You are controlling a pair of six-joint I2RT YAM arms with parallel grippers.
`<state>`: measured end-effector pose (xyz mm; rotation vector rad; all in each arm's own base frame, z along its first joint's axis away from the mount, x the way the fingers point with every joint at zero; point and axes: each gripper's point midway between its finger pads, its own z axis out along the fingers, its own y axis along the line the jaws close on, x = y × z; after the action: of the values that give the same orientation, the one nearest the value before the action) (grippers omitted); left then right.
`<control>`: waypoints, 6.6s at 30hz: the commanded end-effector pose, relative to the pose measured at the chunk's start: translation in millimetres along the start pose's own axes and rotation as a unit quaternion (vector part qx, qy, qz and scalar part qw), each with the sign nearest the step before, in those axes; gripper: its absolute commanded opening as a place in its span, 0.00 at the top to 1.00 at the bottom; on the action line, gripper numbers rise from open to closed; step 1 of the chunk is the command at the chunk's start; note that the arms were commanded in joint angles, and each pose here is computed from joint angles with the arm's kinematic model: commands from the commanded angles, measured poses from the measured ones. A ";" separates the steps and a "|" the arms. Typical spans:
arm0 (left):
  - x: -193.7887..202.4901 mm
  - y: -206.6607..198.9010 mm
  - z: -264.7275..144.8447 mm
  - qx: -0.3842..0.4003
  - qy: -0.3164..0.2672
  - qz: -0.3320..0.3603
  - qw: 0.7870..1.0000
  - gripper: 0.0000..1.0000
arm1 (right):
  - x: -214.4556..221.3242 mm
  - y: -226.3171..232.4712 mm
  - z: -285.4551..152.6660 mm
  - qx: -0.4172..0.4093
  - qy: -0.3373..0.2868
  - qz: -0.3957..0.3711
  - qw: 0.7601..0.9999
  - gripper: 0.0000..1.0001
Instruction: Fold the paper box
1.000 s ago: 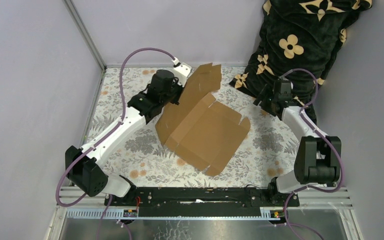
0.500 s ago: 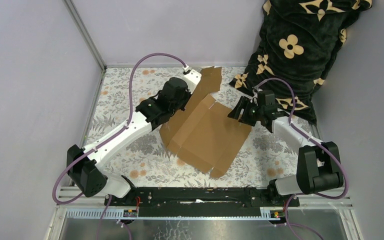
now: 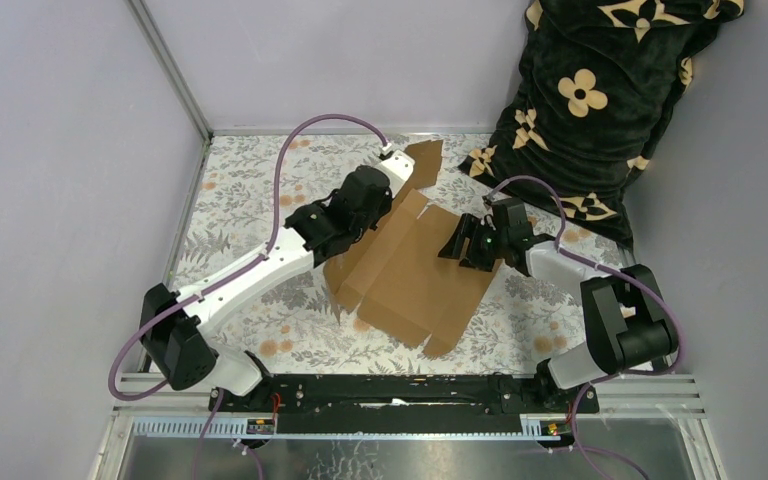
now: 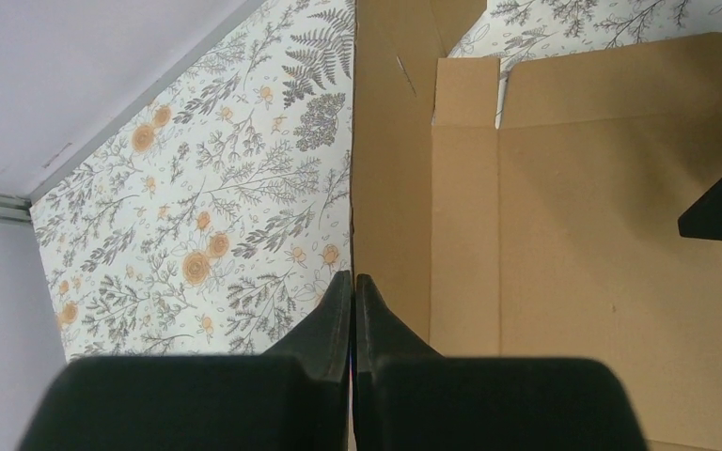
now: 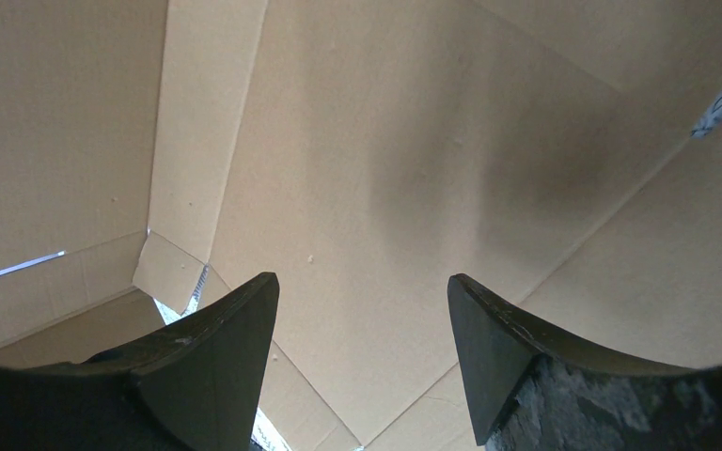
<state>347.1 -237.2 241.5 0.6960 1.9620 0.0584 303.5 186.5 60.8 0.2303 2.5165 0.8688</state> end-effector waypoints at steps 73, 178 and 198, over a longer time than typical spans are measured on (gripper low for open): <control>32.7 6.0 -15.2 -0.020 0.032 0.013 0.999 0.98 | -124.0 31.8 122.2 -0.093 -0.018 0.095 0.991 0.64; 59.0 -29.4 -66.2 -0.258 0.056 0.279 0.923 1.00 | -117.6 125.6 -8.2 -0.237 -0.065 -0.020 0.969 0.59; 52.3 -22.2 -83.6 -0.243 0.031 0.241 0.939 1.00 | -161.3 172.6 -16.9 -0.293 -0.067 -0.018 0.953 0.65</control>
<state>254.5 -212.5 225.4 0.8639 1.7018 0.8521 437.2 256.9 221.9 0.0981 2.0569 1.4012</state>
